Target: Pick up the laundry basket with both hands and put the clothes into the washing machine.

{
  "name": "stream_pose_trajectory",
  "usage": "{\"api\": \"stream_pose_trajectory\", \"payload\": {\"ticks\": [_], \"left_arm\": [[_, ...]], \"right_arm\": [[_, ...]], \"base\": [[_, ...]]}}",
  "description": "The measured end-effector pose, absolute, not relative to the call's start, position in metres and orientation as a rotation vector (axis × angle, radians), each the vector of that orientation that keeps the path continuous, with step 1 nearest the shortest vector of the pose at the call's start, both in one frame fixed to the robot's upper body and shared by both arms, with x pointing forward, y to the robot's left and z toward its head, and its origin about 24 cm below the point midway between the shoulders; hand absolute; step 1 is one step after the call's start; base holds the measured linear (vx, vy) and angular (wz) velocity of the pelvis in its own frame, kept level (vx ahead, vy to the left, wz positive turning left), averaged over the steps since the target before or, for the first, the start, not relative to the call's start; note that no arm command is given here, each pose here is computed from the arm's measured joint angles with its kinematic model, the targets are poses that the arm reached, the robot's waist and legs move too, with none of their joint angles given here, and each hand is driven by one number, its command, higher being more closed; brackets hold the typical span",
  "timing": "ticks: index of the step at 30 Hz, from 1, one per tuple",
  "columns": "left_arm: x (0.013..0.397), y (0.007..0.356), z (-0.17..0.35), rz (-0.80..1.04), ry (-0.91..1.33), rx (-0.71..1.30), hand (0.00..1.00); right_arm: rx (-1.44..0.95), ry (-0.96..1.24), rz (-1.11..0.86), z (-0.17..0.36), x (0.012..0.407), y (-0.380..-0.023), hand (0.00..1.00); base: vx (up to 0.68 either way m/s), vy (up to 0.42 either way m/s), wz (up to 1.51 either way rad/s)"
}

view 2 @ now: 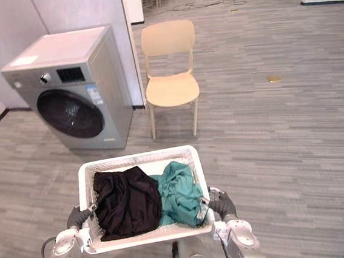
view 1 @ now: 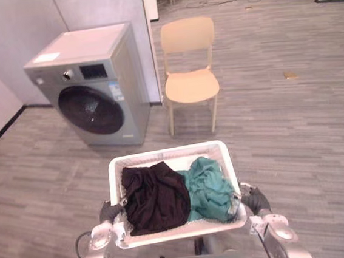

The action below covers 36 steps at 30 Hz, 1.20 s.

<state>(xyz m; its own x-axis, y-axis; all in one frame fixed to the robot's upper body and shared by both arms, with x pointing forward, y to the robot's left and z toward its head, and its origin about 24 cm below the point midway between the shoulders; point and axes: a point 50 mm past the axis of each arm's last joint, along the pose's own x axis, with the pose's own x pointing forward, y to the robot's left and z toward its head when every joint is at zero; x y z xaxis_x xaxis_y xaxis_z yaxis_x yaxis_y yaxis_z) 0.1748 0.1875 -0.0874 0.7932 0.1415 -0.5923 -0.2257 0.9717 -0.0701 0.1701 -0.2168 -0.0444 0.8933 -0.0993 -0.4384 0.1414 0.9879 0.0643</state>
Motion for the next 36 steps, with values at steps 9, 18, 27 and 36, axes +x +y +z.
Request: {"api": "stream_pose_trajectory", "payload": {"ticks": [9,18,27,36], "left_arm": [[0.158,0.187,-0.096,0.204,0.676,-0.136,1.00],[0.179,0.198,-0.083,0.169,0.627,-0.050,1.00],[0.213,0.183,-0.051,0.133,0.454,-0.082,1.00],[0.196,0.186,-0.051,0.209,0.454,-0.209,1.00]], "right_arm": [[0.097,0.551,-0.140,-0.069,0.166,-0.218,1.00],[0.146,0.535,-0.134,-0.068,0.174,-0.208,1.00],[0.067,0.400,-0.130,-0.035,0.186,-0.221,1.00],[0.019,0.189,-0.065,0.014,0.217,-0.212,1.00]], "base": [[0.72,0.162,-0.65],[0.48,0.178,-0.12],[0.53,-0.159,-0.03],[0.37,-0.033,-0.24]]}}
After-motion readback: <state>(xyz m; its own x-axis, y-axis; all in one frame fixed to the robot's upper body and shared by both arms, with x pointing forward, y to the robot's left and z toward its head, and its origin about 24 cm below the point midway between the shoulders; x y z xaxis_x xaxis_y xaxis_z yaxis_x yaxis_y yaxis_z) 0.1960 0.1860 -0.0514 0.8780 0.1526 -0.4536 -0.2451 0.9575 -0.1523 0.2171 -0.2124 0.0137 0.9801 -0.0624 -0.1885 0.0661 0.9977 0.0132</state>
